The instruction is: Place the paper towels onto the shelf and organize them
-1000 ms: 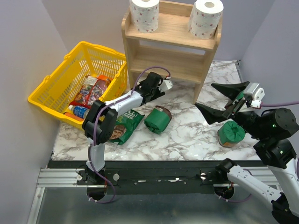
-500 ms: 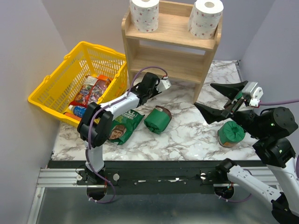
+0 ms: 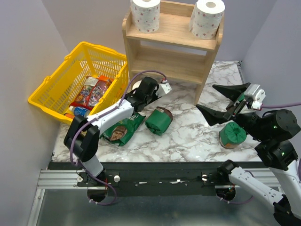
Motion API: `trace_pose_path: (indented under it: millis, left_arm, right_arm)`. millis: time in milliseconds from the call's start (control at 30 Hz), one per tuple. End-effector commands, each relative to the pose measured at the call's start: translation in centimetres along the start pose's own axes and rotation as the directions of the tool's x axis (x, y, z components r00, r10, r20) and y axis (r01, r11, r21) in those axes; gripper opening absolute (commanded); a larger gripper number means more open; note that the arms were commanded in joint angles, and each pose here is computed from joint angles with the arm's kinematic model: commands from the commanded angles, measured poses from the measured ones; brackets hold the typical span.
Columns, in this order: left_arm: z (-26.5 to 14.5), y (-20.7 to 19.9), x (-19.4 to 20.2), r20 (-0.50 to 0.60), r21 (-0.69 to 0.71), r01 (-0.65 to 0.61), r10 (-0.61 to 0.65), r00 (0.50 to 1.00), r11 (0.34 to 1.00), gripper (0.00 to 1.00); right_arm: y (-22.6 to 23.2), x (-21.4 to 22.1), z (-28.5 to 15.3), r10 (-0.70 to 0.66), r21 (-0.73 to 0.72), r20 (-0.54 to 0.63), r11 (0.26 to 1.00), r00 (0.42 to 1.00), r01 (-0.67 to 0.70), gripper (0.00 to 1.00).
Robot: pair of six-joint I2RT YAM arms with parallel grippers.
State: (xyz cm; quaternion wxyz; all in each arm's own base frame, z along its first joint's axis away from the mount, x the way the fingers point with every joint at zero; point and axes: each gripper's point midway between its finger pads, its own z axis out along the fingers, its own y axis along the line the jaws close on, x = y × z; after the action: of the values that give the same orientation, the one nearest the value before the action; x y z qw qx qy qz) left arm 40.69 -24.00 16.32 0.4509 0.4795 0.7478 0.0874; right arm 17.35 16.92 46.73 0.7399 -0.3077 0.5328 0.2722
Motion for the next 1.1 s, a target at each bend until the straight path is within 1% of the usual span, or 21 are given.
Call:
trace_pose_path:
  millis: [0, 67, 233, 267, 333, 367, 433, 467, 533, 567, 633, 667, 733, 800, 867, 900, 933, 967, 1000, 1033, 1067]
  left_arm:
    - [-3.7, 1.8, -2.5, 0.053, -0.085, 0.008, -0.003, 0.999, 0.996, 0.43]
    - [-5.2, 2.5, -3.8, 0.087, -0.102, 0.015, -0.006, 0.996, 0.995, 0.43]
    - [-11.3, 3.7, -8.7, 0.209, -0.115, 0.022, 0.003, 0.978, 0.993, 0.43]
    - [-12.6, 4.5, -10.0, 0.241, -0.133, 0.028, 0.005, 0.97, 0.991, 0.44]
    - [-15.0, 5.4, -11.4, 0.276, -0.166, 0.03, 0.017, 0.961, 0.986, 0.44]
    - [-16.6, 5.8, -13.0, 0.317, -0.177, 0.034, 0.024, 0.948, 0.984, 0.43]
    - [-18.7, 6.4, -14.3, 0.352, -0.202, 0.018, 0.056, 0.934, 0.979, 0.43]
    - [-20.4, 6.9, -15.9, 0.392, -0.218, 0.024, 0.065, 0.918, 0.976, 0.44]
    - [-22.1, 7.8, -17.3, 0.422, -0.255, 0.0, 0.111, 0.9, 0.967, 0.43]
    - [-23.7, 8.8, -18.5, 0.455, -0.279, 0.009, 0.124, 0.882, 0.96, 0.43]
    - [-25.4, 9.6, -20.2, 0.497, -0.307, 0.008, 0.153, 0.854, 0.952, 0.43]
    - [-26.6, 10.4, -21.1, 0.516, -0.333, -0.004, 0.185, 0.836, 0.943, 0.43]
    - [-27.6, 11.1, -22.5, 0.549, -0.352, -0.009, 0.214, 0.808, 0.936, 0.43]
    - [-28.6, 12.3, -24.1, 0.571, -0.405, -0.011, 0.263, 0.778, 0.914, 0.45]
    - [-28.8, 13.2, -25.1, 0.566, -0.463, -0.015, 0.308, 0.765, 0.886, 0.47]
    - [-28.3, 13.8, -26.3, 0.545, -0.521, -0.035, 0.364, 0.755, 0.853, 0.47]
    - [-28.0, 14.0, -26.8, 0.539, -0.542, -0.04, 0.383, 0.751, 0.84, 0.47]
    - [-28.4, 14.8, -27.8, 0.547, -0.56, -0.031, 0.397, 0.737, 0.828, 0.47]
    - [-26.3, 13.9, -28.7, 0.53, -0.554, -0.068, 0.415, 0.74, 0.83, 0.47]
    - [-25.6, 13.9, -29.3, 0.522, -0.562, -0.085, 0.433, 0.735, 0.823, 0.47]
    - [-25.9, 14.3, -30.2, 0.533, -0.572, -0.077, 0.441, 0.722, 0.817, 0.47]
  right_arm:
    - [-0.2, 0.9, -0.1, -0.017, 0.01, -0.024, 1.0, 1.0, 0.017, 1.0]
    - [-0.3, 0.8, -0.2, -0.024, 0.014, -0.022, 1.0, 0.999, 0.024, 1.0]
    - [-0.4, -0.1, -0.5, -0.03, 0.025, -0.002, 0.999, 1.0, 0.03, 1.0]
    - [-0.4, -0.5, -0.6, -0.032, 0.027, 0.006, 0.999, 0.999, 0.032, 1.0]
    - [-0.6, -0.6, -0.8, -0.032, 0.036, 0.01, 0.999, 0.999, 0.032, 1.0]
    - [-0.5, -0.9, -0.9, -0.034, 0.037, 0.017, 0.999, 0.999, 0.033, 1.0]
    - [-0.5, -1.3, -1.1, -0.037, 0.038, 0.024, 0.999, 0.999, 0.036, 1.0]
    - [-0.6, -1.5, -1.2, -0.039, 0.041, 0.03, 0.998, 0.999, 0.038, 1.0]
    - [-0.6, -2.2, -1.5, -0.046, 0.043, 0.047, 0.998, 0.998, 0.044, 1.0]
    - [-0.6, -2.2, -1.5, -0.047, 0.043, 0.047, 0.998, 0.998, 0.045, 1.0]
    - [-0.6, -2.8, -1.7, -0.051, 0.045, 0.059, 0.998, 0.997, 0.048, 1.0]
    - [-0.6, -3.0, -1.8, -0.053, 0.047, 0.062, 0.998, 0.997, 0.05, 1.0]
    - [-0.7, -3.5, -2.0, -0.059, 0.052, 0.071, 0.997, 0.996, 0.056, 1.0]
    - [-0.8, -3.8, -2.2, -0.065, 0.059, 0.073, 0.996, 0.995, 0.06, 1.0]
    - [-0.8, -4.1, -2.4, -0.069, 0.063, 0.08, 0.996, 0.994, 0.064, 1.0]
    - [-0.8, -4.1, -2.4, -0.07, 0.066, 0.081, 0.996, 0.994, 0.065, 1.0]
    - [-0.8, -4.1, -2.4, -0.069, 0.066, 0.081, 0.996, 0.994, 0.063, 1.0]
    - [-0.8, -4.2, -2.6, -0.068, 0.067, 0.084, 0.996, 0.994, 0.063, 1.0]
    - [-0.8, -4.2, -2.6, -0.063, 0.066, 0.084, 0.996, 0.994, 0.058, 1.0]
    - [-0.8, -4.2, -2.7, -0.063, 0.068, 0.084, 0.996, 0.994, 0.058, 1.0]
    - [-0.7, -4.2, -2.8, -0.059, 0.067, 0.084, 0.996, 0.995, 0.053, 1.0]
